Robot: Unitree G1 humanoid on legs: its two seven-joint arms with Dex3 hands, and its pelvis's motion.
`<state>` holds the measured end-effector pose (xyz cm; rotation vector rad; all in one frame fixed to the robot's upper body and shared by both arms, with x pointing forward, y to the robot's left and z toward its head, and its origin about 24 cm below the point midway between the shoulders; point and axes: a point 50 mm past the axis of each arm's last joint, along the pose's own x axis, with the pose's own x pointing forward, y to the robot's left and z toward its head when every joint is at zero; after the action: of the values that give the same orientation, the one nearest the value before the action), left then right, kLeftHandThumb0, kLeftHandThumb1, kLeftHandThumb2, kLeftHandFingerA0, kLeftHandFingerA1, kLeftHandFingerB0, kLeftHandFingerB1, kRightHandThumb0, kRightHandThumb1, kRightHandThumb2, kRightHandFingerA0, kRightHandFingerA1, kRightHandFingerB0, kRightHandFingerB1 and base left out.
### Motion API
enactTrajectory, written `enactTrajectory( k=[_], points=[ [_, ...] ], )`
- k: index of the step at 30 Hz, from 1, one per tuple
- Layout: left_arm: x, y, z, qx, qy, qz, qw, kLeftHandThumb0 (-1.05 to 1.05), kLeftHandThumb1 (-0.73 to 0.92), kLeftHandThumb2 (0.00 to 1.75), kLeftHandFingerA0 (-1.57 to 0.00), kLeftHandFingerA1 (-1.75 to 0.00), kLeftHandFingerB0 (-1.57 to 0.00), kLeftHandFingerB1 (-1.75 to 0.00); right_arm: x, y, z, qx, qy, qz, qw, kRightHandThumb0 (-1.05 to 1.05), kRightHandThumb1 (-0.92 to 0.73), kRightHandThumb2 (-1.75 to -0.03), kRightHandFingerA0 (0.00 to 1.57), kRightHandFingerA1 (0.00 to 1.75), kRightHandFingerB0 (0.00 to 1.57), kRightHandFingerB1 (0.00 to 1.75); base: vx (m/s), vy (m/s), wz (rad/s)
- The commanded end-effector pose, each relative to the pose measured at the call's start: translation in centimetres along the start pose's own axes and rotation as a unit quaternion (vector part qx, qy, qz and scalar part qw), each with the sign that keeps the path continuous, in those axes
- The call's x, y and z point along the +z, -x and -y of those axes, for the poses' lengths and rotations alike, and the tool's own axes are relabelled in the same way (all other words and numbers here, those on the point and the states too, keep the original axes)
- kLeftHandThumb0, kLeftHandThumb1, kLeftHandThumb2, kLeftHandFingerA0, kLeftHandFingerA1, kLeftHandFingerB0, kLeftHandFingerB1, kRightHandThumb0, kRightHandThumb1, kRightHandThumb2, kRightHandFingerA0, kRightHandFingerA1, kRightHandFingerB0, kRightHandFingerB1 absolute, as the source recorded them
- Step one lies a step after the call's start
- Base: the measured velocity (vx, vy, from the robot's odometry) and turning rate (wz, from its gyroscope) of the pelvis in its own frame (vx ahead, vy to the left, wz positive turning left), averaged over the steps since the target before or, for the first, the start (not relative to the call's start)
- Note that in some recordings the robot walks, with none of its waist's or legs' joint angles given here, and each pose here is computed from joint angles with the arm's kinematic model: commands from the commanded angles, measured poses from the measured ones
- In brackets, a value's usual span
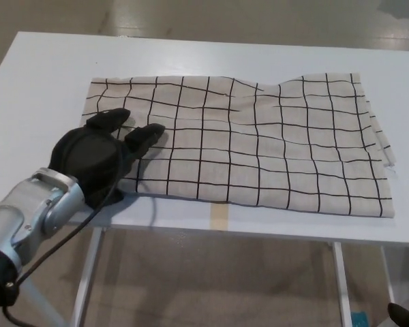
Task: Use the left hand to fold a white towel with checkered patterns in half.
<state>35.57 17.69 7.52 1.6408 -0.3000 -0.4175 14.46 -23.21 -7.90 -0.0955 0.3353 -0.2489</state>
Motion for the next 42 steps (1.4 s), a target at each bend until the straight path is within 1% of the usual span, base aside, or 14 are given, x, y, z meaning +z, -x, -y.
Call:
enactTrajectory(
  k=[1, 2, 3, 6, 8, 9, 10, 11, 12, 15, 16, 17, 32, 42],
  points=[
    [0.8, -0.2, 1.9, -0.011, -0.027, 0.002, 1.0, -0.36, 0.3, 0.71, 0.0, -0.25, 0.0, -0.31, 0.0, 0.3, 0.2, -0.002, 0.006, 0.003, 1.0, -0.5, -0.49, -0.84, 0.44, 0.6, 0.36, 0.5, 0.0, 0.0, 0.0],
    [0.9, -0.2, 1.9, -0.01, -0.029, 0.002, 1.0, -0.36, 0.3, 0.71, 0.0, -0.25, 0.0, -0.31, 0.0, 0.3, 0.2, -0.002, 0.006, 0.003, 1.0, -0.5, -0.49, -0.84, 0.44, 0.6, 0.36, 0.5, 0.0, 0.0, 0.0],
    [0.9, -0.2, 2.0, -0.007, -0.033, 0.001, 0.999, -0.39, 0.46, 0.58, -0.09, -0.27, -0.09, -0.25, 0.0, 0.3, 0.1, -0.002, 0.005, 0.002, 1.0, -0.45, -0.61, -0.58, 0.49, 0.51, 0.43, 0.37, 0.0, 0.0, 0.0],
    [0.9, -0.4, 2.2, 0.005, -0.053, -0.002, 0.999, -0.4, 0.49, 0.56, -0.22, -0.3, -0.15, -0.28, 0.1, 0.4, 0.1, -0.002, 0.0, 0.002, 1.0, -0.45, -0.61, -0.58, 0.49, 0.51, 0.43, 0.37, 0.0, 0.0, 0.0],
    [0.9, -0.6, 2.5, 0.014, -0.073, -0.009, 0.997, -0.4, 0.52, 0.56, -0.46, -0.63, -0.47, -0.46, 0.1, 0.5, 0.0, -0.004, -0.002, 0.003, 1.0, -0.45, -0.61, -0.58, 0.5, 0.51, 0.42, 0.37, 0.0, 0.0, 0.0],
    [0.9, -0.7, 2.6, 0.015, -0.08, -0.012, 0.997, -0.4, 0.52, 0.56, -0.46, -0.63, -0.47, -0.46, 0.1, 0.5, 0.0, -0.004, -0.001, 0.003, 1.0, -0.45, -0.61, -0.58, 0.5, 0.51, 0.42, 0.37, 0.0, 0.0, 0.0],
    [0.9, -0.9, 2.6, 0.016, -0.092, -0.016, 0.996, -0.41, 0.43, 0.84, -0.52, -0.73, -0.45, -0.63, 0.1, 0.6, 0.0, -0.004, 0.001, 0.003, 1.0, -0.45, -0.61, -0.58, 0.5, 0.51, 0.42, 0.37, 0.0, 0.0, 0.0],
    [0.9, -0.9, 2.7, 0.016, -0.095, -0.017, 0.995, -0.39, 0.55, 0.56, -0.56, -0.74, -0.56, -0.73, 0.1, 0.6, 0.0, -0.003, 0.0, 0.003, 1.0, -0.45, -0.61, -0.58, 0.5, 0.51, 0.42, 0.37, 0.0, 0.0, 0.0],
    [0.8, -1.0, 2.7, 0.015, -0.1, -0.023, 0.995, -0.38, 0.57, 0.57, -0.72, -0.88, -0.68, -1.0, 0.1, 0.6, 0.1, -0.003, -0.001, 0.003, 1.0, -0.45, -0.61, -0.58, 0.5, 0.51, 0.42, 0.37, 0.0, 0.0, 0.0],
    [0.6, -1.2, 2.8, 0.011, -0.105, -0.036, 0.994, -0.37, 0.58, 0.58, -0.76, -1.04, -0.72, -1.15, 0.1, 0.6, 0.1, -0.002, -0.003, 0.004, 1.0, -0.45, -0.61, -0.58, 0.5, 0.51, 0.42, 0.37, 0.0, 0.0, 0.0],
    [0.5, -1.3, 2.8, 0.005, -0.093, -0.052, 0.994, -0.47, 0.45, 0.77, -0.97, -1.37, -0.92, -1.3, 0.2, 0.6, 0.1, 0.001, -0.006, 0.004, 1.0, -0.45, -0.61, -0.58, 0.5, 0.51, 0.42, 0.37, 0.0, 0.0, 0.0],
    [0.4, -1.4, 2.8, 0.004, -0.084, -0.062, 0.995, -0.31, 0.62, 0.56, -0.74, -1.75, -0.73, -1.68, 0.2, 0.5, 0.1, 0.002, -0.008, 0.004, 1.0, -0.45, -0.61, -0.58, 0.5, 0.51, 0.42, 0.37, 0.0, 0.0, 0.0],
    [-0.4, -1.5, 1.5, 0.014, -0.019, -0.092, 0.996, -0.14, 0.66, 0.55, -0.72, -1.75, -0.54, -1.75, 0.2, 0.4, -0.1, 0.008, -0.016, 0.005, 1.0, -0.45, -0.62, -0.58, 0.51, 0.51, 0.43, 0.37, 0.0, 0.0, 0.0],
    [-4.1, -0.9, -4.5, 0.167, -0.015, -0.102, 0.981, -0.24, 0.67, 0.55, -0.78, -1.75, -0.59, -1.75, 0.8, -0.2, 0.0, 0.009, -0.016, 0.008, 1.0, -0.45, -0.65, -0.6, 0.5, 0.53, 0.43, 0.36, 0.0, 0.0, 0.0]
  ],
)
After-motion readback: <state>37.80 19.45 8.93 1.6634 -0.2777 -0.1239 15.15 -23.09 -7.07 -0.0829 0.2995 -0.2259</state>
